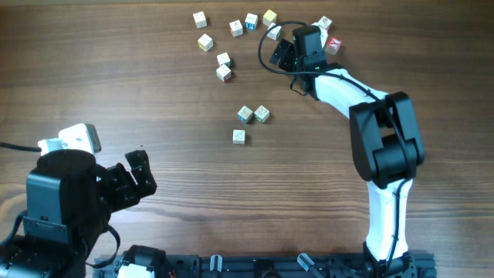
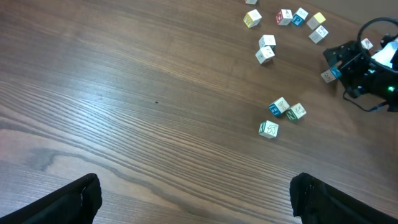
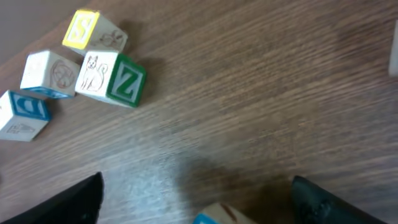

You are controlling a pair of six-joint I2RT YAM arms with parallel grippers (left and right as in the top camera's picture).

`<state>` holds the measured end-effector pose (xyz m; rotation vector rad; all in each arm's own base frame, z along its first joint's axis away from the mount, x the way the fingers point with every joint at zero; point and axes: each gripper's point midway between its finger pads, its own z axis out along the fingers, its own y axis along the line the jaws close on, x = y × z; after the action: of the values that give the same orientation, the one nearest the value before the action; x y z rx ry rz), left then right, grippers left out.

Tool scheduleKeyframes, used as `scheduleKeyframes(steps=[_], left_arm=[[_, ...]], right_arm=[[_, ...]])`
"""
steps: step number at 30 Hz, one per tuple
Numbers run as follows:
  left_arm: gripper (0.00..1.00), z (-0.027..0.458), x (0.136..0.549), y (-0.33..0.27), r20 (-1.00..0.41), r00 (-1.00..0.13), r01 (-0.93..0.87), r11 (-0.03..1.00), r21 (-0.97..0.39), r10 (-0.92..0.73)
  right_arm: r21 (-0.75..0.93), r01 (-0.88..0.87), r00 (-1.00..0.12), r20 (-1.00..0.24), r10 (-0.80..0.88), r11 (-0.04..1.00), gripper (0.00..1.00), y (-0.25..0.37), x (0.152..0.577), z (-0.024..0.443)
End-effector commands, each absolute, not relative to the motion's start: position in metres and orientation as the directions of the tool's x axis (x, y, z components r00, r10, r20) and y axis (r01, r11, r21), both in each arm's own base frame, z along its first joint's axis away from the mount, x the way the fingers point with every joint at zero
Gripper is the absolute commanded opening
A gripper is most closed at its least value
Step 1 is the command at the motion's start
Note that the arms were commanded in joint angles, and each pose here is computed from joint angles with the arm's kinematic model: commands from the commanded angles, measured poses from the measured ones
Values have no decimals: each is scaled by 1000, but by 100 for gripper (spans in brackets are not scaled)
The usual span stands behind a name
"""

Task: Form a circle

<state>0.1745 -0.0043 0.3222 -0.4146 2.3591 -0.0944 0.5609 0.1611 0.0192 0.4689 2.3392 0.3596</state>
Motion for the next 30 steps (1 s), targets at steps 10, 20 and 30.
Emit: scheduleKeyframes(steps=[10,20,30], left_arm=[[100,323,175,-1,-660,-674,-286,941,-181,-332],[100,323,175,-1,-660,-674,-286,941,-181,-332],[100,323,175,-1,-660,-674,-286,941,-181,-332]], right_arm=[[263,220,-807,-492,327,939,49,160,524,-3],[233,121,-798,-555,235,965,35,156,510,81],[205,77,-832,-527,176,976,33,132,424,192]])
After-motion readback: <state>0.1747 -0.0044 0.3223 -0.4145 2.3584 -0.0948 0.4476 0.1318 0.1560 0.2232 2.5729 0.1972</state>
